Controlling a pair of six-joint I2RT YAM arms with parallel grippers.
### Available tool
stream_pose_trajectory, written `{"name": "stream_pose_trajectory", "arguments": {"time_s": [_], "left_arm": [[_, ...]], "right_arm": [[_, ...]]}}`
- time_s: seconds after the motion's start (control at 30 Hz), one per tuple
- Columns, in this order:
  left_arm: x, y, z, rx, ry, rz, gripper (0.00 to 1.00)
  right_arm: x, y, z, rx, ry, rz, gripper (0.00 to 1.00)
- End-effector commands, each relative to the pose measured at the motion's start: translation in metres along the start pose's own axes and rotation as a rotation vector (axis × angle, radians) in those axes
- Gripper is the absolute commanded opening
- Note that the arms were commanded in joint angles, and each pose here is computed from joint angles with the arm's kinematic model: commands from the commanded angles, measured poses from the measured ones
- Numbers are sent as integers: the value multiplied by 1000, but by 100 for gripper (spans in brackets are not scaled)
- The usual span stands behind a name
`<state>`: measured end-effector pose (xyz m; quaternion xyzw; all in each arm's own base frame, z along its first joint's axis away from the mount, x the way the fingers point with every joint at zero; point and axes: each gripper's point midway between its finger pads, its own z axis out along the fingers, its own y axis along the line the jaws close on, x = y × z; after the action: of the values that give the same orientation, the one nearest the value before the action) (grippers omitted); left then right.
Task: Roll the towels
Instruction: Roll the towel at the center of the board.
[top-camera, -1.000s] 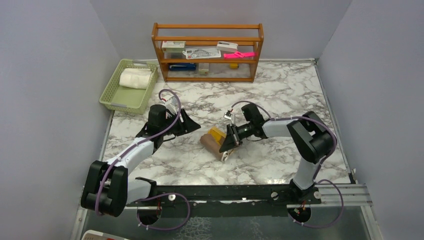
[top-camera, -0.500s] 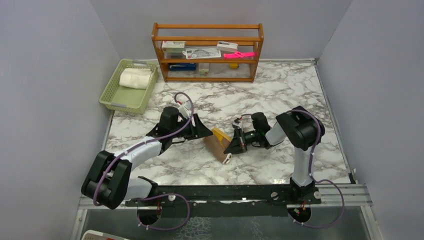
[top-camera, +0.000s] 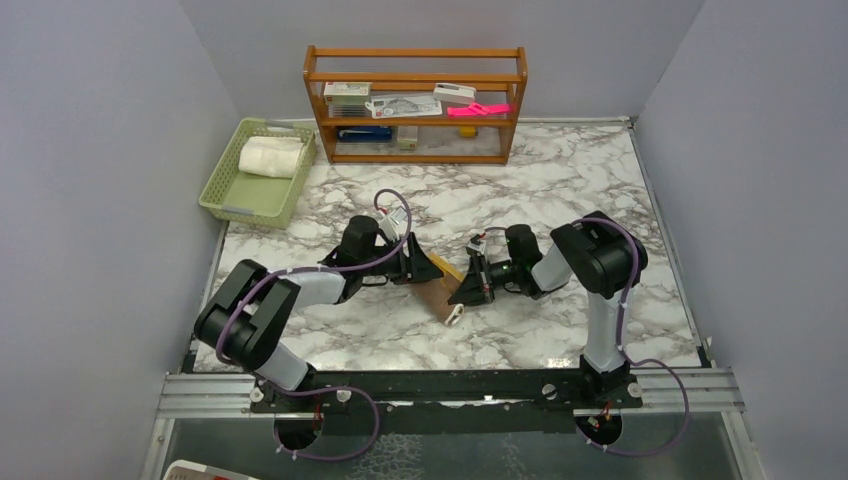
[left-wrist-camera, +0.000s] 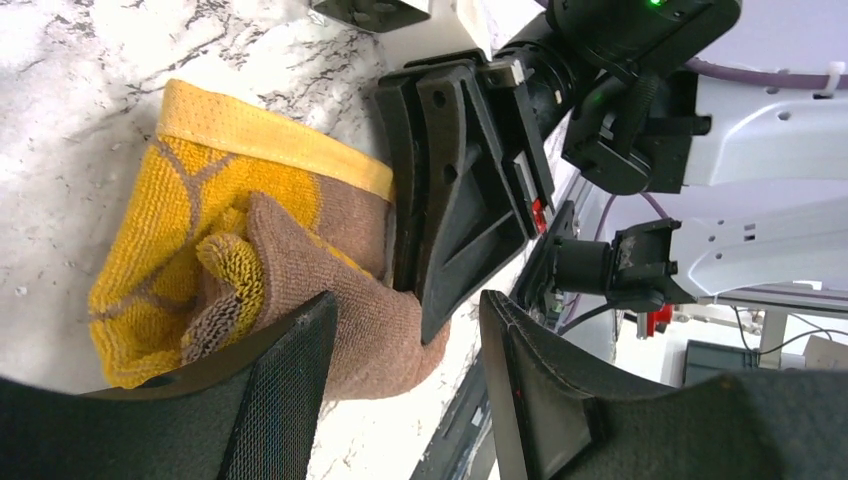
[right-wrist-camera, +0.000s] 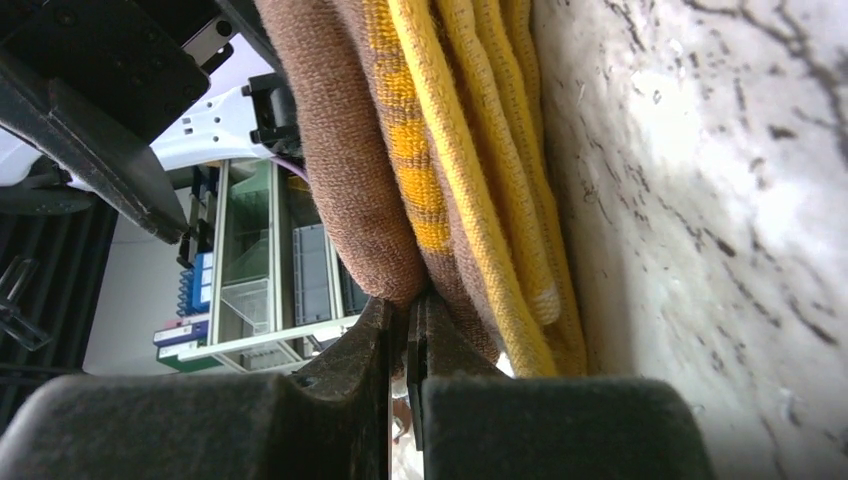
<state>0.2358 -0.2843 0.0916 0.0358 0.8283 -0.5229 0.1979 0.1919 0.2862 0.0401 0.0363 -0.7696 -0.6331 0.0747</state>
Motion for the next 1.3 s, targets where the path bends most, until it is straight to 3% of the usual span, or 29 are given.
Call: {"name": "stream_pose_trajectory", "arguments": {"time_s": [0.0,0.13,0.3,0.43,0.67,0.9,1.07,1.27], "left_arm": [[-15,-6,12,48,-28,40,57],[-11,15,22,8,-22,11,57],[0,40,24,-63,-19,-22,56],[12,60,24,-119,-9,-58,56],[22,78,24,-171,2,-91,56],[28,89,26,-197,18,-117,55],[31,95,28,-216,21,-135,54],[34,106,25,-268,9,-167,53]], "right_arm": [[1,-19,-1,66,-22,136,1],[-6,-29,-3,171,-32,92,1],[-29,-41,-20,438,-72,-50,31],[-48,-36,-38,586,-134,-198,42],[-72,-4,-73,751,-239,-533,48],[-72,85,-66,708,-459,-979,52],[-50,91,-34,759,-353,-1252,52],[-25,84,-3,780,-240,-1346,52]]}}
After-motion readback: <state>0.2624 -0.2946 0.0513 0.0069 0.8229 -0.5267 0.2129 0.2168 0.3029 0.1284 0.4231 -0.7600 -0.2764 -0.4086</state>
